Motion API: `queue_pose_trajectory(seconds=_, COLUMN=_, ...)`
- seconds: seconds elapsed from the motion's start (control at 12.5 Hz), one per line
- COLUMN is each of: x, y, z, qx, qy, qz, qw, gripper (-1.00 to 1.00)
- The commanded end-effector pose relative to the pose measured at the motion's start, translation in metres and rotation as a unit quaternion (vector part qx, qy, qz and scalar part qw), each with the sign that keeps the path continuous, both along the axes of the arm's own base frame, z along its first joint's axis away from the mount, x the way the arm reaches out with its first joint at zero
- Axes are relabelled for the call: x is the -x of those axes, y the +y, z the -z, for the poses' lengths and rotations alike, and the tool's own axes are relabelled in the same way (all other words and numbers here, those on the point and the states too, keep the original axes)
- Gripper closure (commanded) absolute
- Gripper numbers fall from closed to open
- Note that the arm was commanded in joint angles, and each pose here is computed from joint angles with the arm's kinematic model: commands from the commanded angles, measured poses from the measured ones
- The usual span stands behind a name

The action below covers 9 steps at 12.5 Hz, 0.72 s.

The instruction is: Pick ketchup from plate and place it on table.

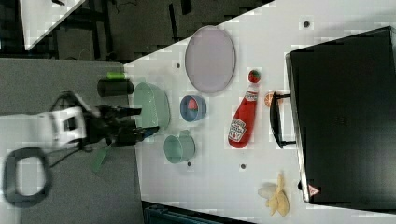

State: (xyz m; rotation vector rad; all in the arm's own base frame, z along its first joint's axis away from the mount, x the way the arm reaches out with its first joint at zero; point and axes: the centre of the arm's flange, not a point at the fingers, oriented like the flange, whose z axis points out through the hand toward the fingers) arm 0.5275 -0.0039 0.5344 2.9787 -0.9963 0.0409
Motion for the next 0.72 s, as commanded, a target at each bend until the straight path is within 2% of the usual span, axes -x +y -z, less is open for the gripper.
queue_pose_trajectory(seconds=0.08, x=0.007, y=-0.011, z=-0.045, qx=0.000, qy=0.003, qz=0.034, qw=0.999, gripper=-1.00)
queue_pose_trajectory(seconds=0.4, x=0.019, y=-0.011, z=-0.062, qx=0.000, qy=0.046, qz=0.035, qw=0.998, gripper=-1.00)
queue_pose_trajectory(seconds=0.72, x=0.018, y=-0.011, z=-0.058, qx=0.000, qy=0.049, qz=0.035, qw=0.998, gripper=-1.00)
